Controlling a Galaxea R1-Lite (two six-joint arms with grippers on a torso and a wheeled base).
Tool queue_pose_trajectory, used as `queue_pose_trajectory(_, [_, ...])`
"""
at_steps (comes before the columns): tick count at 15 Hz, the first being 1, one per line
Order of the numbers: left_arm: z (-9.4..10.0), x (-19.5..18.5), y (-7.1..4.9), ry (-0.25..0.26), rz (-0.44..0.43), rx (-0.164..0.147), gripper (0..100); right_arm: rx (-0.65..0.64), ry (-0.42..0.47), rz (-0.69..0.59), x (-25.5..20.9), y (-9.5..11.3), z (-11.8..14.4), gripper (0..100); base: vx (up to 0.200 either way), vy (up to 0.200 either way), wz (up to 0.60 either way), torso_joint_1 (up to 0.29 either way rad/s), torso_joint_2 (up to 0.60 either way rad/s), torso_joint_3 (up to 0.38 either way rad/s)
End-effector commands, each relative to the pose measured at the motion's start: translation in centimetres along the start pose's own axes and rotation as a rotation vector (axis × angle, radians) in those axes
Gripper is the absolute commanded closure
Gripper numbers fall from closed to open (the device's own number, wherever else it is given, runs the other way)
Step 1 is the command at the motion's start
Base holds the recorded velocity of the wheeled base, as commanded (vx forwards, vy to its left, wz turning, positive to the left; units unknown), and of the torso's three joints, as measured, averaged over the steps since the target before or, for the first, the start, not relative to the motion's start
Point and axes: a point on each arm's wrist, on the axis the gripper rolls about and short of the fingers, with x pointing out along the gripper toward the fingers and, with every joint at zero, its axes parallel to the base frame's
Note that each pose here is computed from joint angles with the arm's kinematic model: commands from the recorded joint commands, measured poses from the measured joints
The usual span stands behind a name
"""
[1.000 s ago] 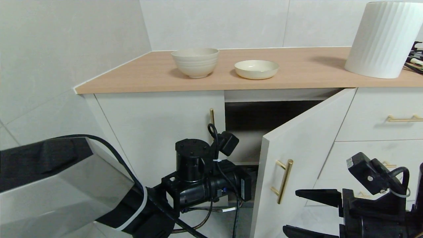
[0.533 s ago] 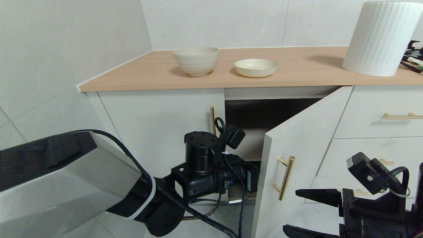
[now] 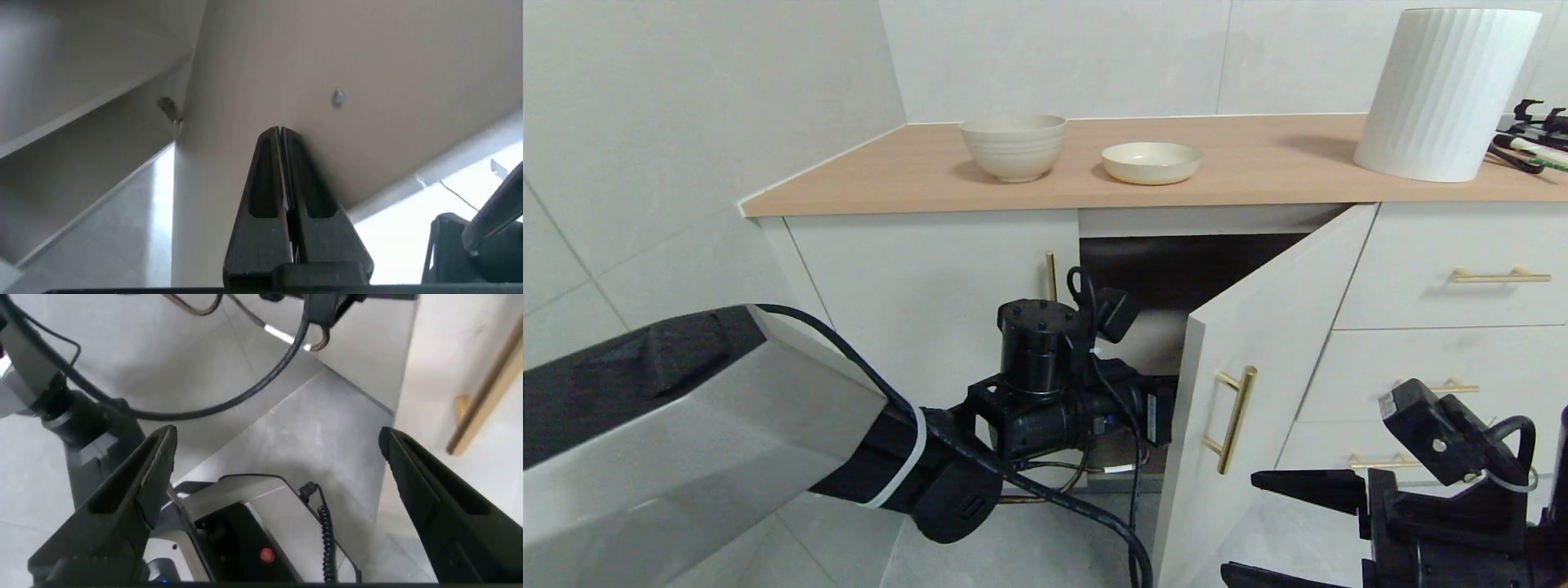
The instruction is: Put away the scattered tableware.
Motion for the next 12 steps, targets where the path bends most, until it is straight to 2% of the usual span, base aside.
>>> queue_pose_trajectory(1, [0.0, 0.3, 0.0, -0.001, -0.006, 0.001, 100, -0.004, -0.01, 0.008, -0.1, 0.2, 0.2, 0, 0.0, 0.0, 0.0, 0.0, 0.0, 0.0])
queue_pose_trajectory(5, [0.0, 1.0, -1.8, -0.003, -0.033, 0.014, 100, 0.002, -0.066, 0.112, -1.4, 2.4, 0.9, 0, 0.0, 0.0, 0.0, 0.0, 0.0, 0.0])
queue_pose_trajectory(6, [0.1, 1.4, -3.3, 0.007, -0.063, 0.021, 100, 0.0, -0.088, 0.134, -1.8, 2.9, 1.2, 0, 0.0, 0.0, 0.0, 0.0, 0.0, 0.0])
queue_pose_trajectory(7, [0.3, 2.0, -5.3, 0.022, -0.106, 0.03, 100, -0.005, -0.097, 0.147, -2.1, 3.1, 1.3, 0, 0.0, 0.0, 0.0, 0.0, 0.0, 0.0])
queue_pose_trajectory(9, [-0.3, 2.2, -10.4, 0.096, -0.205, 0.042, 100, -0.014, -0.112, 0.19, -2.6, 3.4, 1.6, 0, 0.0, 0.0, 0.0, 0.0, 0.0, 0.0])
queue_pose_trajectory(10, [-0.2, 1.9, -11.4, 0.108, -0.223, 0.045, 100, -0.017, -0.117, 0.196, -2.8, 3.4, 1.6, 0, 0.0, 0.0, 0.0, 0.0, 0.0, 0.0])
queue_pose_trajectory(11, [0.4, 0.9, -12.0, 0.114, -0.227, 0.044, 100, -0.017, -0.124, 0.199, -2.9, 3.5, 1.7, 0, 0.0, 0.0, 0.0, 0.0, 0.0, 0.0])
queue_pose_trajectory(12, [1.3, 0.0, -10.7, 0.094, -0.189, 0.037, 100, -0.015, -0.125, 0.198, -2.9, 3.5, 1.7, 0, 0.0, 0.0, 0.0, 0.0, 0.0, 0.0])
